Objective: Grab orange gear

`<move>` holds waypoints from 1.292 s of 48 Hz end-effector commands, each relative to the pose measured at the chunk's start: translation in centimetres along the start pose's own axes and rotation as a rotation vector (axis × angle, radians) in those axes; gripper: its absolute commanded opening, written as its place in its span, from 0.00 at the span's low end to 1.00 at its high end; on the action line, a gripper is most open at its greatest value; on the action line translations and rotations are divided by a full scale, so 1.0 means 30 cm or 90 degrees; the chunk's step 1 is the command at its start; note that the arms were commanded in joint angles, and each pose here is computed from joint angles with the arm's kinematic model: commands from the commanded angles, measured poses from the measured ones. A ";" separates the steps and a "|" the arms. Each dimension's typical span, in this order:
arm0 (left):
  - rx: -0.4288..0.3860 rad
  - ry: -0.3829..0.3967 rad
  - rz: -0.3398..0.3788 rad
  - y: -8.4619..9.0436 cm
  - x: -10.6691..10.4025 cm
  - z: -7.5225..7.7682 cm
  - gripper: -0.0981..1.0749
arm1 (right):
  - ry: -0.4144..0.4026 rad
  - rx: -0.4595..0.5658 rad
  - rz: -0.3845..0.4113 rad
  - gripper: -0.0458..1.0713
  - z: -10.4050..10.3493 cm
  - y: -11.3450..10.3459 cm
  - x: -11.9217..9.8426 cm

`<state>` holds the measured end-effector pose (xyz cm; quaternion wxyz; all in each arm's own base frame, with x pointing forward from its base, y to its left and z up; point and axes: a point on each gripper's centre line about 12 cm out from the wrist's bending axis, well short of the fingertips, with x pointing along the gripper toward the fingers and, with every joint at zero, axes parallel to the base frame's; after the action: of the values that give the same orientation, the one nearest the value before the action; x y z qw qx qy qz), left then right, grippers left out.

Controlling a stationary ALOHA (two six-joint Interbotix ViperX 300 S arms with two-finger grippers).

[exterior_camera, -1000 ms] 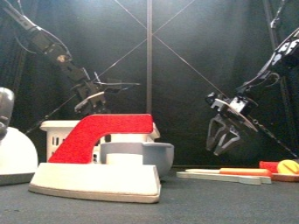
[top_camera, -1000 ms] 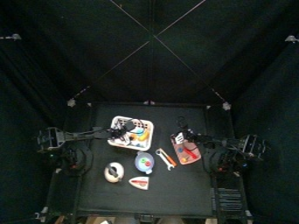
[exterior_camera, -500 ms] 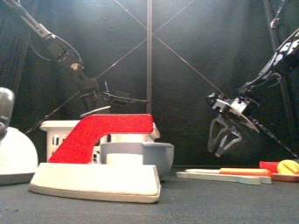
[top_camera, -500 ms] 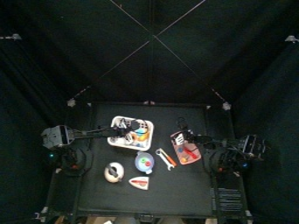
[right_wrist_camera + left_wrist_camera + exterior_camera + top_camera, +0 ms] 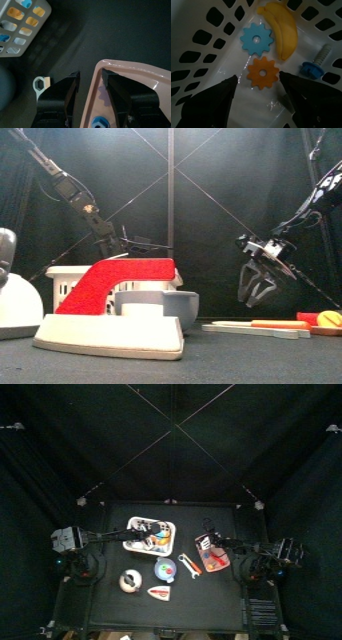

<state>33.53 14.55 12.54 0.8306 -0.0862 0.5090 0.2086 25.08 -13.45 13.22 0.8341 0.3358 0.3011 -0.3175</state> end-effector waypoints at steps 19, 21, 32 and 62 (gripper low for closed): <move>-0.008 0.003 0.002 0.017 0.037 0.038 0.94 | -0.012 0.000 0.010 0.74 0.018 0.014 -0.008; -0.009 0.006 0.003 0.017 0.041 0.037 0.94 | -0.012 0.000 0.010 0.74 0.018 0.014 -0.008; -0.018 0.024 0.006 0.027 0.057 0.023 0.94 | -0.012 -0.001 0.010 0.74 0.019 0.014 -0.008; -0.054 0.043 -0.016 0.043 0.057 0.012 0.93 | -0.012 0.000 0.011 0.74 0.018 0.016 -0.008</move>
<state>33.65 15.67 10.63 0.8060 -0.1317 0.5374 0.2104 25.08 -13.45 13.22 0.8339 0.3365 0.3009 -0.3177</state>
